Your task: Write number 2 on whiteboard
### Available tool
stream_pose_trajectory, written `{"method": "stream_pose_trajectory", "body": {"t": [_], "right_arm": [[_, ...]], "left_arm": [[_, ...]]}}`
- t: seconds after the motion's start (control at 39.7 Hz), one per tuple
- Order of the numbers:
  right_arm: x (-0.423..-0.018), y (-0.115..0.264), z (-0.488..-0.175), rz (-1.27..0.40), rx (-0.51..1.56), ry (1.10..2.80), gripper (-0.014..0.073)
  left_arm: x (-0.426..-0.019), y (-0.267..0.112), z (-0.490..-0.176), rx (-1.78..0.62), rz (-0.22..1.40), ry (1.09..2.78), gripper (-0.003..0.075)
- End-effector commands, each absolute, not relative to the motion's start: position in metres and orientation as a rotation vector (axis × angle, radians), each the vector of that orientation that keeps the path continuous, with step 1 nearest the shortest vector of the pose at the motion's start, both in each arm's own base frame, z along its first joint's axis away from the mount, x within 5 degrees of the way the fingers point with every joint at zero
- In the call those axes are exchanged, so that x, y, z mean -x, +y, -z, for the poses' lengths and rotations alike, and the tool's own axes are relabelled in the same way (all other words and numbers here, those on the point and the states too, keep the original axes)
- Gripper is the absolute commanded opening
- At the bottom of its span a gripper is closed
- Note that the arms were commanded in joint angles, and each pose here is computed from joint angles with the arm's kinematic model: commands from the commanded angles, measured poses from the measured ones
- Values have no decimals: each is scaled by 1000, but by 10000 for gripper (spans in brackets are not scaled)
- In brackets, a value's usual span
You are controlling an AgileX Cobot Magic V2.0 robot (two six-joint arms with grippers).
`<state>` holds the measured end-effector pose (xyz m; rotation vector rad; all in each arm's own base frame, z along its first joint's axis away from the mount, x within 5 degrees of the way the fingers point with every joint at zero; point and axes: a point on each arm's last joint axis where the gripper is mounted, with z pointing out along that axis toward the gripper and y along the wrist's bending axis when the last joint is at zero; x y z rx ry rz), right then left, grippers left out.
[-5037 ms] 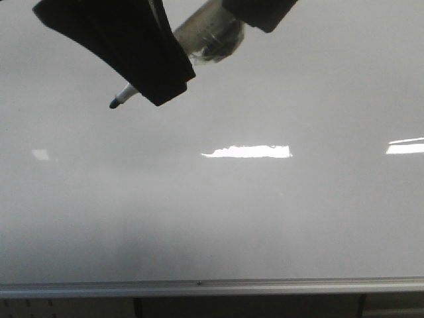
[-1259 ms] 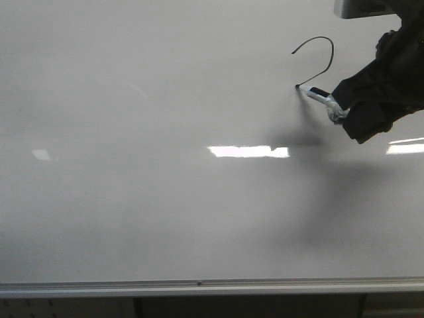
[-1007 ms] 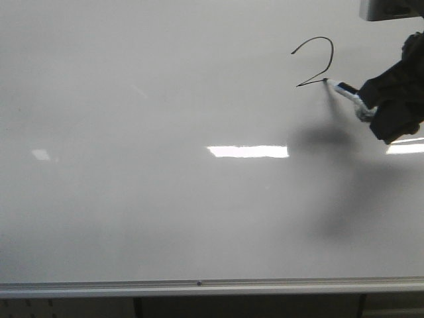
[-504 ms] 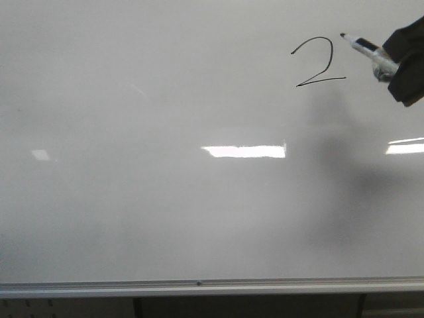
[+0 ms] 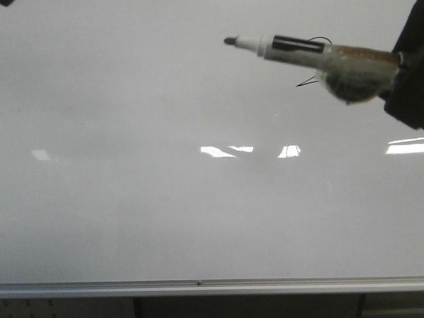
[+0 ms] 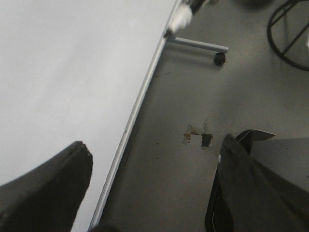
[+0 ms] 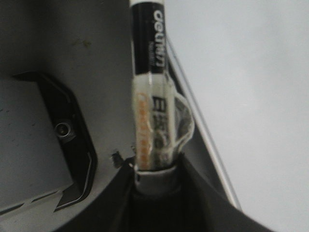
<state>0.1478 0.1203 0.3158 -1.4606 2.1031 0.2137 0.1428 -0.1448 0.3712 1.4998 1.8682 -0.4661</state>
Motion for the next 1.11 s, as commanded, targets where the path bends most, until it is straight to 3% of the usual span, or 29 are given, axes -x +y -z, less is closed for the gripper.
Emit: {"method": "stream_pose_trajectory", "body": {"t": [0.0,0.3,0.5,0.63,0.83,0.98,1.08], "right_arm": [[-137,129,-330,-279,1504,2018,58],[-131,137,-331,-323,1522,1979,58],[-131,137,-331,-323,1522,1979,58],[-131,137,-331,-323,1522,1979,58],[-131,137,-331,-323,1523,1982,58],[-131,137,-331,-323,1522,1981,59],[-131,137,-331,-323,1523,1982,155]], "left_arm": [[-138,-167,-387,-1542,528,1734,526],[-136,-225,-365,-1759,613,1694,526],[-144,-246,-350,-1763,614,1704,499],[-149,-250,-347,-1747,607,1707,424],[-149,-251,-347,-1735,604,1701,208],[-149,-251,-347,-1735,604,1701,88],[-149,-251,-347,-1739,600,1701,71]]}}
